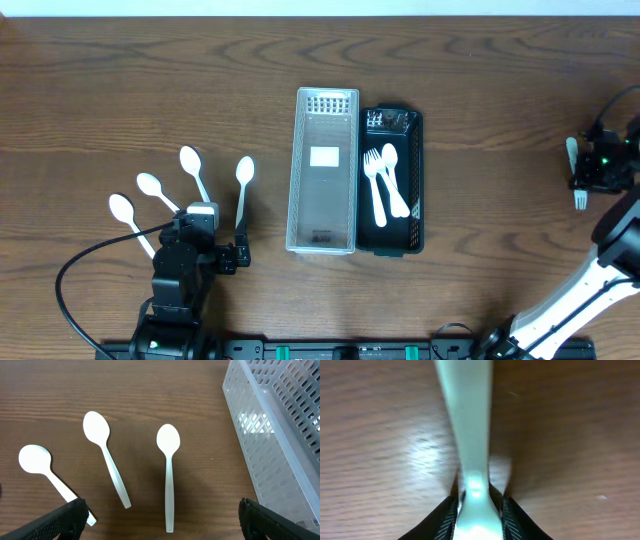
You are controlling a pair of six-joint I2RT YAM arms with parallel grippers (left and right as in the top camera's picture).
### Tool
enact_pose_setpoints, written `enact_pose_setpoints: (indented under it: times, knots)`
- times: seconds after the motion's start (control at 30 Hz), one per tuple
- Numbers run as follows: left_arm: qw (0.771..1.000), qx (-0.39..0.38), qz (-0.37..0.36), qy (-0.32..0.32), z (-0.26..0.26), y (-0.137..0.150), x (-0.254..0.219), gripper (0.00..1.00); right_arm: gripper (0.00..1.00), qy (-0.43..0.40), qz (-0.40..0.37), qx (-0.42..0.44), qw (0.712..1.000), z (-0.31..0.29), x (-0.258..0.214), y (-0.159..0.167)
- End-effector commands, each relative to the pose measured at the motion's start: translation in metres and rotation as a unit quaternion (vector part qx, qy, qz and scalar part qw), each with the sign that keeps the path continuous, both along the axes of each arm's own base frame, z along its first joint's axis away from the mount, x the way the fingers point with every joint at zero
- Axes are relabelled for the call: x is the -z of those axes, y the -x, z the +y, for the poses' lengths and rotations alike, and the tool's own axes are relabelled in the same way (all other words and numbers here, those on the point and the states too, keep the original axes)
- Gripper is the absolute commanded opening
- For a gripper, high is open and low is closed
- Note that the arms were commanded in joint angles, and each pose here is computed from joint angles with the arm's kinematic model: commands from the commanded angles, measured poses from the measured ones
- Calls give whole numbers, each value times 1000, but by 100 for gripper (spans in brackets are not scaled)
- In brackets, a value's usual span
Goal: Pack container
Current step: 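Move the right gripper to the last white fork at the far right, then grasp the white fork with the right gripper and lift it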
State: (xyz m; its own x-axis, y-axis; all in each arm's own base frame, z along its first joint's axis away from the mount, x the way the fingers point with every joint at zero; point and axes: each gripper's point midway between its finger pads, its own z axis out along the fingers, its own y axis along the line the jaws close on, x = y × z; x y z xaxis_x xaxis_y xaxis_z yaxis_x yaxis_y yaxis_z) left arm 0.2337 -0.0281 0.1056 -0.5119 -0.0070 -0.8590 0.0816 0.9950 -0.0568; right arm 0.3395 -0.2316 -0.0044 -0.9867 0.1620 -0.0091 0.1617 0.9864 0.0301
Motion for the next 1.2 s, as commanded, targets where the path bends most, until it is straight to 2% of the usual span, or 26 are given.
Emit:
enact_pose_setpoints:
  times: [0.0, 0.1, 0.37, 1.17]
  knots:
    - [1000, -10, -10, 4, 2, -2, -9, 98, 29, -35, 7, -15, 999, 27, 14, -7]
    - [1000, -10, -10, 4, 2, -2, -9, 98, 27, -36, 8, -27, 999, 36, 14, -11]
    - [1000, -10, -10, 4, 2, -2, -9, 98, 31, -37, 12, -56, 998, 57, 14, -20]
    - [1000, -10, -10, 4, 2, -2, -9, 98, 37, -57, 47, -49, 996, 64, 21, 3]
